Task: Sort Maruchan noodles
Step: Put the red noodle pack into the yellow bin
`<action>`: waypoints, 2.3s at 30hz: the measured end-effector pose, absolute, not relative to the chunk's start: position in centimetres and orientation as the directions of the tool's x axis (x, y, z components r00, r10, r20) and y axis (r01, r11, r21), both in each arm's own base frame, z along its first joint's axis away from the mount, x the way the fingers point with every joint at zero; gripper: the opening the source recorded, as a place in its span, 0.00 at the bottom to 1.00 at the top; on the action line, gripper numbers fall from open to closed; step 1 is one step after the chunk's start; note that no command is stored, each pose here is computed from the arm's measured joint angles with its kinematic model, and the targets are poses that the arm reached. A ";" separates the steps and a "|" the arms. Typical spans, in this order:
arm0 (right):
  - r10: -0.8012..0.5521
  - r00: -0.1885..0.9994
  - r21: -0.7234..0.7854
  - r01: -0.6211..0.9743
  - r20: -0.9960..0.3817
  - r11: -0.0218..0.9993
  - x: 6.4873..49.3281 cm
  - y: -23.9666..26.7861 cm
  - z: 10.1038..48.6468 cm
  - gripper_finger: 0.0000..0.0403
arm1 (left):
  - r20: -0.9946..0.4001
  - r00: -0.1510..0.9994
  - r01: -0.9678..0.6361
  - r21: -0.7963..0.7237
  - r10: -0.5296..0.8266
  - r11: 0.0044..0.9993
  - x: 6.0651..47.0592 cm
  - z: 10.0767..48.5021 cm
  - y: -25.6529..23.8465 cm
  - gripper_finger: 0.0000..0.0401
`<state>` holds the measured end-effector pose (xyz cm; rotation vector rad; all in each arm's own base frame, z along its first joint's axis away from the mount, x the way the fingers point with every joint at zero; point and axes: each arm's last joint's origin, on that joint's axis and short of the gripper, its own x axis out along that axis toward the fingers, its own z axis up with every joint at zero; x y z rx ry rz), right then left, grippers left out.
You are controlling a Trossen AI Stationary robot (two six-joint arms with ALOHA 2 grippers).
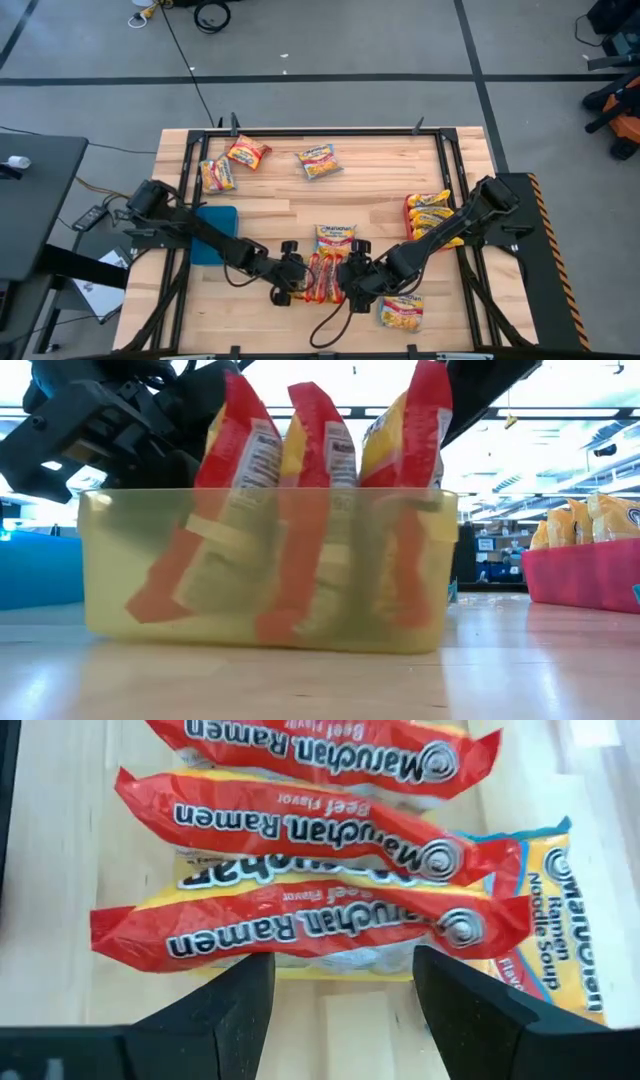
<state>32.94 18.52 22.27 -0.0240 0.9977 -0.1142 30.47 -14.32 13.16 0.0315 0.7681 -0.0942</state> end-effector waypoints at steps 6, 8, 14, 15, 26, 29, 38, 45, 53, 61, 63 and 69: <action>-0.107 0.511 -0.071 0.091 -0.853 0.993 32.4 19.2 23.6 0.61 | -0.710 0.704 0.065 0.034 -0.022 0.997 29.7 14.4 -13.8 0.51; -0.104 0.506 -0.076 0.075 -0.856 0.994 32.0 19.6 24.5 0.61 | -0.707 0.707 0.060 0.025 -0.025 0.998 29.5 15.0 -13.7 0.52; -0.094 0.501 -0.084 0.041 -0.860 0.996 31.0 20.4 26.2 0.61 | -0.693 0.720 0.044 -0.010 -0.038 0.999 29.2 16.2 -13.5 0.52; -0.089 0.506 -0.080 0.039 -0.858 0.996 30.9 20.5 26.3 0.61 | -0.689 0.724 0.044 -0.016 -0.043 0.999 29.2 16.4 -13.4 0.52; -0.085 0.504 -0.070 0.050 -0.860 0.996 29.9 21.6 26.4 0.61 | -0.689 0.720 0.064 -0.051 -0.081 0.997 27.4 19.8 -12.4 0.52; -0.096 0.512 -0.079 0.053 -0.854 0.995 29.9 21.7 26.4 0.61 | -0.697 0.713 0.053 -0.055 -0.076 0.997 26.9 20.6 -11.8 0.52; -0.155 0.563 -0.121 0.097 -0.812 0.988 30.2 21.4 26.3 0.61 | -0.743 0.663 0.035 -0.085 -0.087 0.996 26.9 19.6 -11.8 0.52; -0.119 0.471 -0.070 0.119 -0.874 0.990 29.6 21.1 22.9 0.61 | -0.687 0.720 0.040 -0.101 -0.099 0.994 27.9 18.6 -13.5 0.52; -0.088 0.528 -0.016 0.139 -0.845 0.990 29.7 20.2 18.9 0.61 | -0.732 0.680 -0.028 -0.079 -0.039 0.997 28.6 16.8 -12.7 0.52; -0.035 0.568 0.051 0.135 -0.822 0.989 29.8 18.3 15.2 0.61 | -0.777 0.627 -0.017 -0.087 -0.057 0.996 29.8 14.0 -12.7 0.52; -0.023 0.597 0.049 0.105 -0.802 0.993 30.1 18.0 15.1 0.61 | -0.780 0.622 -0.009 -0.087 -0.062 0.996 29.8 14.0 -12.6 0.52; -0.018 0.624 0.027 0.062 -0.781 0.998 31.0 16.7 14.9 0.61 | -0.811 0.575 0.069 -0.088 -0.112 0.994 29.5 13.7 -12.5 0.52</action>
